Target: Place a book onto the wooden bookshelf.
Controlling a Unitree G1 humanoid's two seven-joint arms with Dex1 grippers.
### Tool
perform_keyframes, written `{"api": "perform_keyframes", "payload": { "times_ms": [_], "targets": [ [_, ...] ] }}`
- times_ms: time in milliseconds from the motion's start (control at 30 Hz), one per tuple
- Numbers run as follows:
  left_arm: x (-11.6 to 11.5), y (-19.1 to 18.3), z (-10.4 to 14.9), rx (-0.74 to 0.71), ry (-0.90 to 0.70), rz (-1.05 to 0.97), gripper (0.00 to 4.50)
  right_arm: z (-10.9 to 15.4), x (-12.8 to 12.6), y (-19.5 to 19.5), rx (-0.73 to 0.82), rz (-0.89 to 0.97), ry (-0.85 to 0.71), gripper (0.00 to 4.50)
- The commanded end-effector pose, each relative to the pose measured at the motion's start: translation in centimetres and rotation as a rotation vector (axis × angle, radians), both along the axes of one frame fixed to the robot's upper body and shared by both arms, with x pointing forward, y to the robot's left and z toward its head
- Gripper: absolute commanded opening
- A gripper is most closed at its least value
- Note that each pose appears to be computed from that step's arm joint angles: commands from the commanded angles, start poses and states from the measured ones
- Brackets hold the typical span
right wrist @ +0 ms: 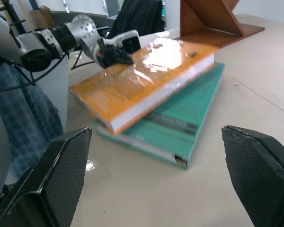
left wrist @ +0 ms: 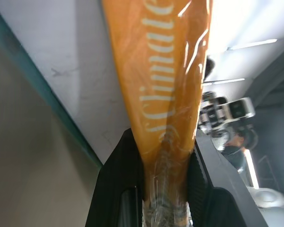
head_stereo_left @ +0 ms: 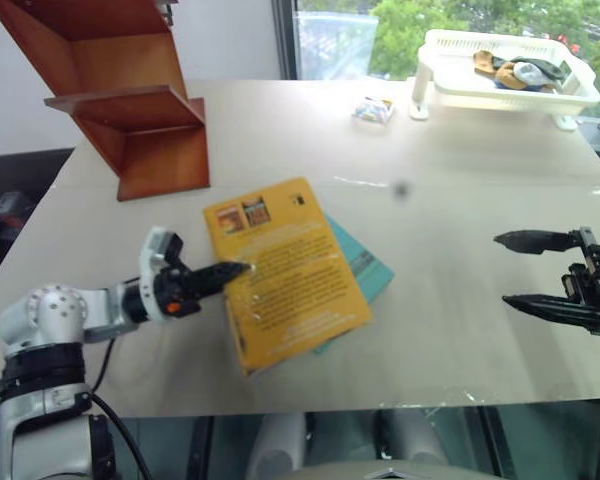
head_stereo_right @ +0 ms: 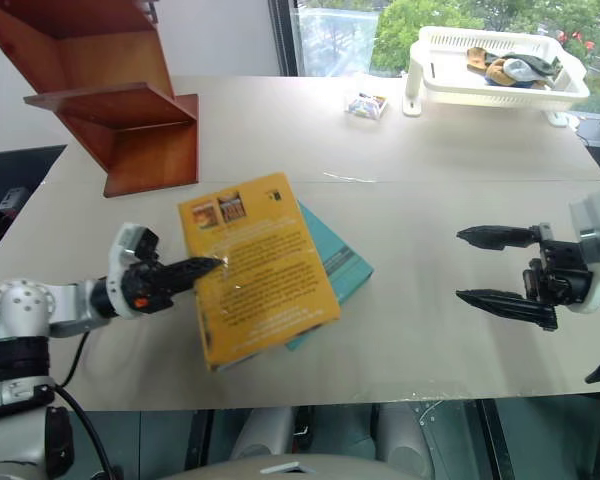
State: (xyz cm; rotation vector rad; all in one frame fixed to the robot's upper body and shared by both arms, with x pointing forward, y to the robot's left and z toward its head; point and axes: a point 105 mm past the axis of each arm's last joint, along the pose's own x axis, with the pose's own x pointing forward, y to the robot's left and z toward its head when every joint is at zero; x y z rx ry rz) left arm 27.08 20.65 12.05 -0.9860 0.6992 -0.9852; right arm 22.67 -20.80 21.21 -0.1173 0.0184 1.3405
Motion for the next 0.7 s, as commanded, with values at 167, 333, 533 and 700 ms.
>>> {"api": "perform_keyframes", "payload": {
  "times_ms": [167,333,533,700],
  "targets": [
    [1.3,-1.8,-0.6,0.018,-0.076,-0.012,2.52,0.8,-0.4,-0.3,-0.024,0.003,-0.038,4.50],
    [1.8,-0.9,-0.7,0.023,-0.029,0.016,4.13,0.8,-0.7,-0.6,-0.027,-0.012,-0.040,4.50],
    [0.6,0.0,0.2,-0.017,-0.008,-0.015,4.13,0.6,-0.8,-0.6,-0.022,-0.021,-0.035,4.50],
    [0.7,0.1,-0.1,-0.005,-0.007,-0.009,2.33,0.4,-0.7,-0.5,-0.022,-0.024,-0.032,4.50]
  ]
}}
